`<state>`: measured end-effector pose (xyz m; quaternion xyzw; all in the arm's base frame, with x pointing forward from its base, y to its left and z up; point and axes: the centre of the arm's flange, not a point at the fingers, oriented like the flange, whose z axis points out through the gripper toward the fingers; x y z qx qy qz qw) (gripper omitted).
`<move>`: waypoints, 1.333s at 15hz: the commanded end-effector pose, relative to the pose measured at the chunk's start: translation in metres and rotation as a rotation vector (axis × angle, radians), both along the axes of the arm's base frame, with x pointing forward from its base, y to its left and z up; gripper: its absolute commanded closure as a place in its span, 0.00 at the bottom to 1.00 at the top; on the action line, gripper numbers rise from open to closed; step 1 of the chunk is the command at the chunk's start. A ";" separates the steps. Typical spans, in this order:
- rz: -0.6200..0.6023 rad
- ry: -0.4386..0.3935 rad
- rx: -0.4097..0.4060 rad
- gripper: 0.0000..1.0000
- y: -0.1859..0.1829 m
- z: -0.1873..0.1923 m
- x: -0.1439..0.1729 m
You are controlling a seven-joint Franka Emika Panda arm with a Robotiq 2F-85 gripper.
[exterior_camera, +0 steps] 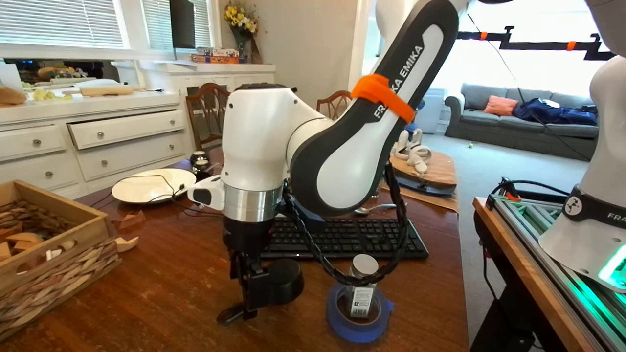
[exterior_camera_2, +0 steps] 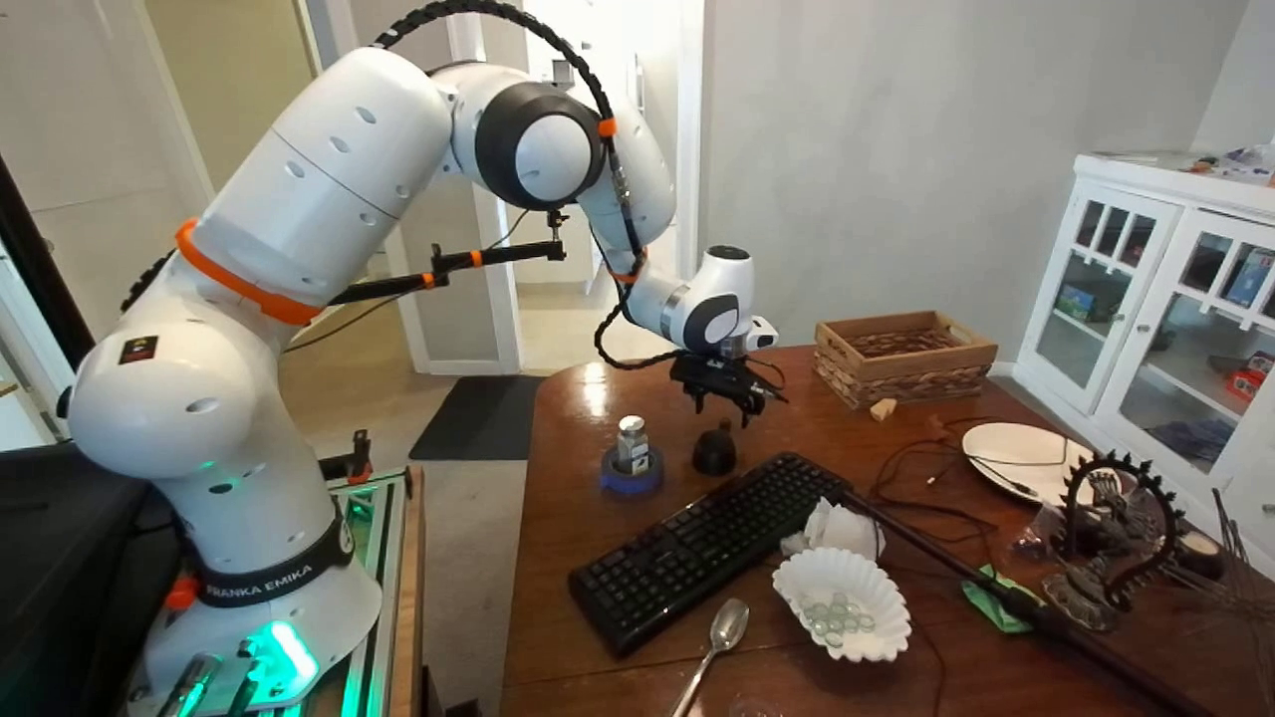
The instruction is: Remove the silver lid from the black pot, put the lid on the container and put the black pot in an upright position
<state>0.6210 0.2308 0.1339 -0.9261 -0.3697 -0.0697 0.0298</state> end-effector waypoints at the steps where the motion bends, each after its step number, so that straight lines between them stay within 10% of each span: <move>1: 0.034 0.018 -0.036 0.25 -0.004 -0.016 0.016; 11: 0.016 0.024 -0.063 0.95 -0.014 -0.024 0.014; 20: -0.265 -0.132 0.113 0.94 -0.020 0.034 0.036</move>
